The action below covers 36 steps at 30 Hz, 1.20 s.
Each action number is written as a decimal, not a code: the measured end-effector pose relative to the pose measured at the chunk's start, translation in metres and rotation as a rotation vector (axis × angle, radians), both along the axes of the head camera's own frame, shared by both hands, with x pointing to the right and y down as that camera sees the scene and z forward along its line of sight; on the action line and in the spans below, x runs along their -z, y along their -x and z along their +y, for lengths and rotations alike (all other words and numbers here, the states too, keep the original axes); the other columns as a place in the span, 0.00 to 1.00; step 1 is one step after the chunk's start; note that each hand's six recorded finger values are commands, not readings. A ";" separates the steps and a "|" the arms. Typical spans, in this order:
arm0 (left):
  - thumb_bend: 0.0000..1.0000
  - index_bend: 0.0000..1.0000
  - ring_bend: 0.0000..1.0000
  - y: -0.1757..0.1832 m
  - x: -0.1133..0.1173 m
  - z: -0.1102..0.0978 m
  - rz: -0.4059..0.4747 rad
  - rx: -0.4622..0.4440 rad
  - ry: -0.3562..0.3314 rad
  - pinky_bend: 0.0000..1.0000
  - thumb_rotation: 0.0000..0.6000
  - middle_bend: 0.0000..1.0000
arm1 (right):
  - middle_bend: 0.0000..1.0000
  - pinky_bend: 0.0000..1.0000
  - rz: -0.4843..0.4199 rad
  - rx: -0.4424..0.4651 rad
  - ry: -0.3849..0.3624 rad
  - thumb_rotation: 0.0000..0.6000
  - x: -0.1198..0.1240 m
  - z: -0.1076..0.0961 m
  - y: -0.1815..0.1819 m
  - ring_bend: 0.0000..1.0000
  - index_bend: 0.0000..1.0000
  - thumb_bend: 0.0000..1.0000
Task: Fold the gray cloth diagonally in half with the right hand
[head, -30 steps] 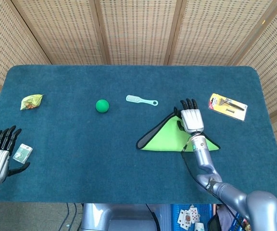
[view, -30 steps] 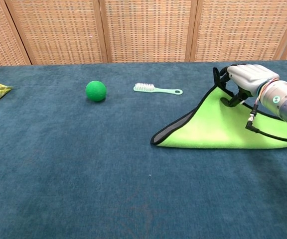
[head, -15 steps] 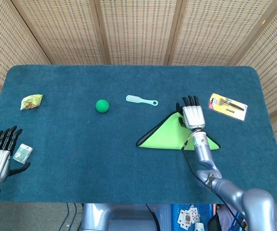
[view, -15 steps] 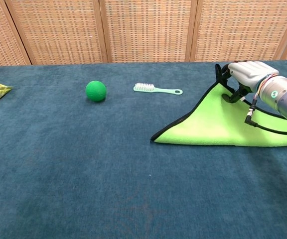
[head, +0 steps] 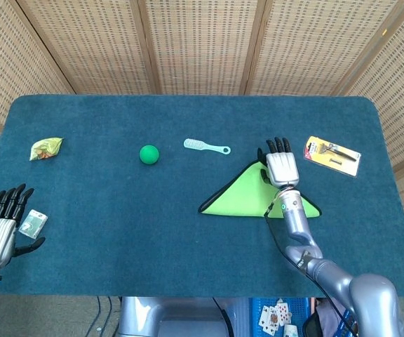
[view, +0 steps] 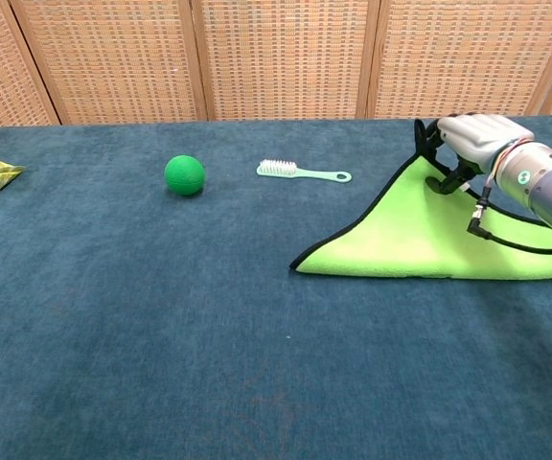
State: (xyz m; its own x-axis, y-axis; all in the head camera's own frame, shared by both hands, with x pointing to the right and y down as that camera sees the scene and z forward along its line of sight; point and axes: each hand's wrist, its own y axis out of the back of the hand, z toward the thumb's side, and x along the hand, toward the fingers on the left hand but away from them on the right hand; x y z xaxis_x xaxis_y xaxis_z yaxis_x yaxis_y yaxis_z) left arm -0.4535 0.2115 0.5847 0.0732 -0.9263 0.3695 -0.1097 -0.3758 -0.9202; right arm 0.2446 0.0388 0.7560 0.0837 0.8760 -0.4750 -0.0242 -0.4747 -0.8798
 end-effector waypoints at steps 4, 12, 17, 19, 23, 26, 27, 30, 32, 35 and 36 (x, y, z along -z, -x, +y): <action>0.11 0.00 0.00 0.000 0.000 -0.001 0.000 0.002 -0.003 0.00 1.00 0.00 | 0.15 0.00 0.005 -0.001 0.005 1.00 -0.001 -0.002 0.000 0.00 0.63 0.60; 0.11 0.00 0.00 0.001 0.000 0.000 -0.001 0.002 0.000 0.00 1.00 0.00 | 0.00 0.00 0.020 -0.003 0.035 1.00 -0.008 0.004 -0.006 0.00 0.26 0.46; 0.11 0.00 0.00 0.000 0.000 0.000 0.000 -0.001 0.000 0.00 1.00 0.00 | 0.00 0.00 0.020 0.007 0.048 1.00 -0.007 0.005 -0.007 0.00 0.08 0.35; 0.11 0.00 0.00 -0.001 0.001 0.001 0.002 -0.003 -0.001 0.00 1.00 0.00 | 0.00 0.00 0.024 0.011 0.041 1.00 -0.004 0.004 -0.007 0.00 0.07 0.34; 0.11 0.00 0.00 -0.002 0.002 0.001 0.007 -0.006 -0.004 0.00 1.00 0.00 | 0.00 0.00 0.014 0.016 0.016 1.00 0.006 0.002 -0.006 0.00 0.07 0.34; 0.11 0.00 0.00 -0.002 0.003 0.001 0.012 -0.006 -0.007 0.00 1.00 0.00 | 0.00 0.00 0.006 0.019 0.001 1.00 0.015 0.003 -0.007 0.00 0.07 0.34; 0.11 0.00 0.00 -0.002 0.003 0.001 0.013 -0.006 -0.007 0.00 1.00 0.00 | 0.00 0.00 0.003 0.020 -0.004 1.00 0.019 0.004 -0.009 0.00 0.07 0.34; 0.11 0.00 0.00 -0.001 0.003 0.001 0.016 -0.003 -0.005 0.00 1.00 0.00 | 0.00 0.00 -0.002 0.023 -0.010 1.00 0.027 0.010 -0.013 0.00 0.07 0.33; 0.11 0.00 0.00 0.000 0.003 0.001 0.017 -0.001 -0.002 0.00 1.00 0.00 | 0.00 0.00 -0.003 0.029 -0.013 1.00 0.033 0.016 -0.017 0.00 0.07 0.32; 0.11 0.00 0.00 0.001 0.002 0.001 0.017 0.000 0.006 0.00 1.00 0.00 | 0.00 0.00 -0.009 0.041 -0.011 1.00 0.045 0.029 -0.025 0.00 0.07 0.27; 0.11 0.00 0.00 0.001 0.001 0.001 0.016 0.000 0.009 0.00 1.00 0.00 | 0.00 0.00 -0.012 0.045 -0.010 1.00 0.050 0.036 -0.029 0.00 0.07 0.25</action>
State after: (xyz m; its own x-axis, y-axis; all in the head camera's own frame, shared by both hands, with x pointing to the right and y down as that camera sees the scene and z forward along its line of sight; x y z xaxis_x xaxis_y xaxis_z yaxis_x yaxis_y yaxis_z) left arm -0.4545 0.2129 0.5832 0.0789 -0.9229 0.3769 -0.1242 -0.3843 -0.9148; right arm 0.2738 0.0748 0.7057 0.1291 0.8757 -0.4653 -0.0347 -0.4649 -0.8847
